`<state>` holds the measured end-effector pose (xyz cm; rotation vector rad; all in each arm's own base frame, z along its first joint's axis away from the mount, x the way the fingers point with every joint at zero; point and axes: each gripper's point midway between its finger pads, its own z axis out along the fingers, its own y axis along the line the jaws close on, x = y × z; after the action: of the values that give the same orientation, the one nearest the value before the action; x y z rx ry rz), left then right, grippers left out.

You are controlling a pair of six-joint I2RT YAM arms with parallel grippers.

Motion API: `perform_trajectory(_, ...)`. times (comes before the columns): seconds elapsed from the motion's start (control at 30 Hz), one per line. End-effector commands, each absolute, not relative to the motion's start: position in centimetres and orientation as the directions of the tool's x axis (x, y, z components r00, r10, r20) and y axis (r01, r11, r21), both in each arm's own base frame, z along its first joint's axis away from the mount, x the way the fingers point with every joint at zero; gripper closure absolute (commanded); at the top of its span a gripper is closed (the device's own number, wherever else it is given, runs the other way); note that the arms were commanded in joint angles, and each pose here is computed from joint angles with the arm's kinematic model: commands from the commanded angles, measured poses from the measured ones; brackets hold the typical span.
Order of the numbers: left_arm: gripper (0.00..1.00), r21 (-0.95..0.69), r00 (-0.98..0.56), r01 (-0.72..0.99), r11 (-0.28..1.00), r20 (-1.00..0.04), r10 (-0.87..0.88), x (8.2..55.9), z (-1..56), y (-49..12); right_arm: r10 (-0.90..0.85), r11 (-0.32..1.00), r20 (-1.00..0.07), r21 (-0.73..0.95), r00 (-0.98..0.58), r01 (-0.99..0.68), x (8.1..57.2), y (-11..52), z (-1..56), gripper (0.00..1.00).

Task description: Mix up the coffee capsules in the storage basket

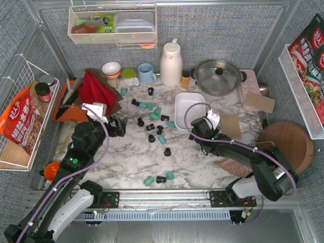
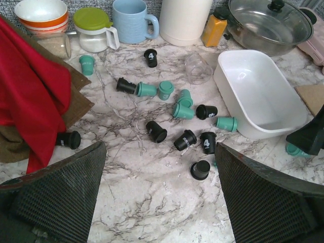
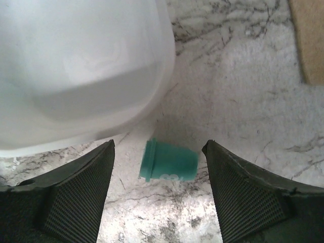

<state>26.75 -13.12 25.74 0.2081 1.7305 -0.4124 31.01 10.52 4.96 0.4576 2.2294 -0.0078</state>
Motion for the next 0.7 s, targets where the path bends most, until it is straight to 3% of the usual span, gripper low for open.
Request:
perform_trajectory(0.0,0.04,-0.158,-0.176,0.376,0.913,-0.980,-0.097,26.9,26.4,-13.4,0.370,0.918,-0.686,0.166,-0.626,0.360,29.7,10.6,3.4,0.24)
perform_trajectory(0.33,0.04,-0.153,-0.174,0.373,0.915,-0.980,-0.093,27.0,26.4,-13.3,0.390,0.907,-0.661,0.158,-0.641,0.390,29.1,10.5,1.7,0.32)
perform_trajectory(0.47,0.04,-0.154,-0.180,0.376,0.914,-0.979,-0.090,27.0,26.2,-13.4,0.391,0.907,-0.665,0.160,-0.637,0.390,29.1,10.4,2.0,0.40)
perform_trajectory(0.67,0.03,-0.152,-0.182,0.374,0.915,-0.979,-0.088,27.0,26.1,-13.4,0.374,0.915,-0.671,0.153,-0.641,0.374,28.6,10.2,3.0,0.59)
